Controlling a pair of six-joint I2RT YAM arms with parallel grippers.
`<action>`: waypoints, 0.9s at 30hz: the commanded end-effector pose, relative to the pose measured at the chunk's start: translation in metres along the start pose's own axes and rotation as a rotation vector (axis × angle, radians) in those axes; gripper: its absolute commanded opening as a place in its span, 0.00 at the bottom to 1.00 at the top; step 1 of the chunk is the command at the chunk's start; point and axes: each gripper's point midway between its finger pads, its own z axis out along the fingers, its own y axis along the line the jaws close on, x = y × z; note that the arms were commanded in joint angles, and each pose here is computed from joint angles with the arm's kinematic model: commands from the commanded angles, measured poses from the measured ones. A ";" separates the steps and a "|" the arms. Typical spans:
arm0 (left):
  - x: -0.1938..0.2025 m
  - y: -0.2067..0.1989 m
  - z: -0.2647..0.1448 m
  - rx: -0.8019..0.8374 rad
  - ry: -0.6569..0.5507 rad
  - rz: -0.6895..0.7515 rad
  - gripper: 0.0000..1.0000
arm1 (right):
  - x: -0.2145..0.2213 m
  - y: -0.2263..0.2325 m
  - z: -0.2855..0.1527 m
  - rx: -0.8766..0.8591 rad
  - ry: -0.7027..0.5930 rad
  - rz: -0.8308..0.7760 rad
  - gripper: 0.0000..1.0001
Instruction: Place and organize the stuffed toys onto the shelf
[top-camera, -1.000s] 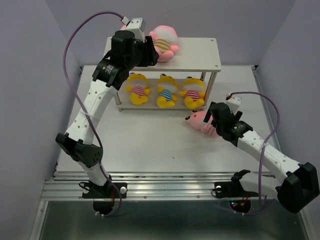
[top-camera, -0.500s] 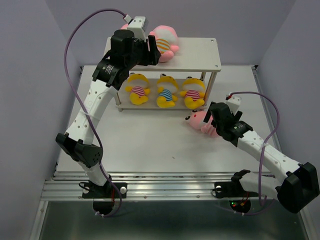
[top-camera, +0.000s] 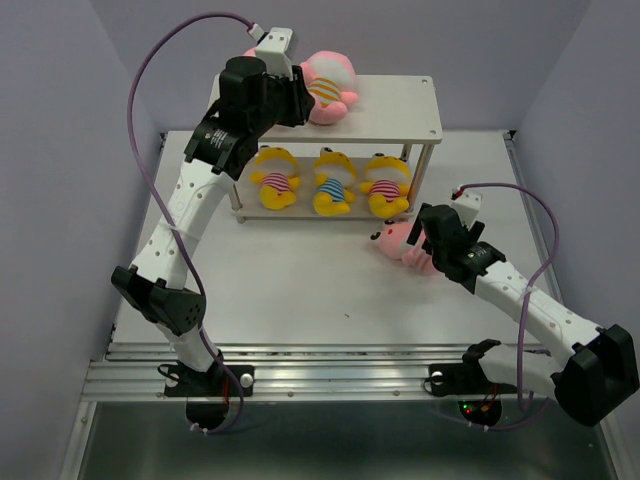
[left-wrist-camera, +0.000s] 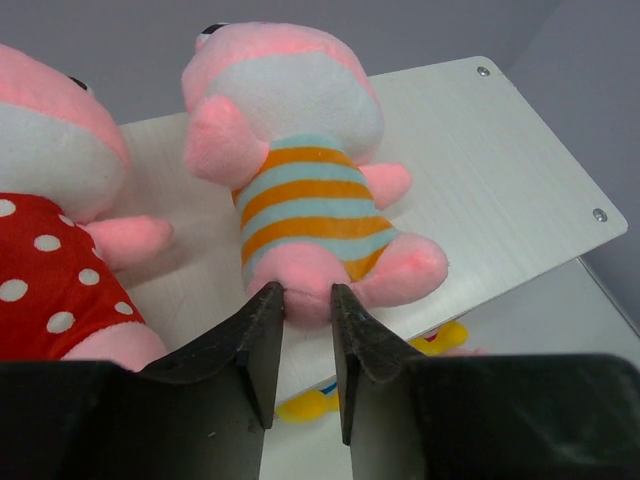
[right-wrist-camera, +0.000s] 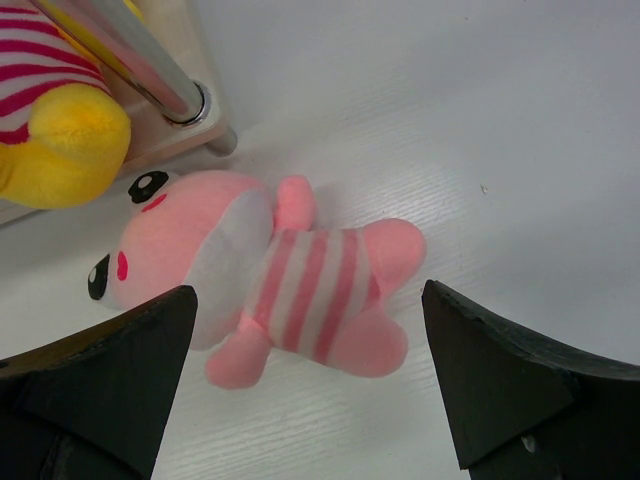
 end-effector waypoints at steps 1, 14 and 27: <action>-0.028 -0.008 -0.011 0.043 -0.091 0.041 0.31 | -0.011 0.001 0.002 0.004 -0.041 0.021 1.00; -0.027 -0.016 -0.018 0.084 -0.089 0.025 0.09 | -0.010 0.003 0.001 -0.014 -0.039 0.029 1.00; -0.030 -0.015 -0.032 0.064 -0.111 -0.041 0.01 | -0.010 0.005 0.000 -0.026 -0.040 0.034 1.00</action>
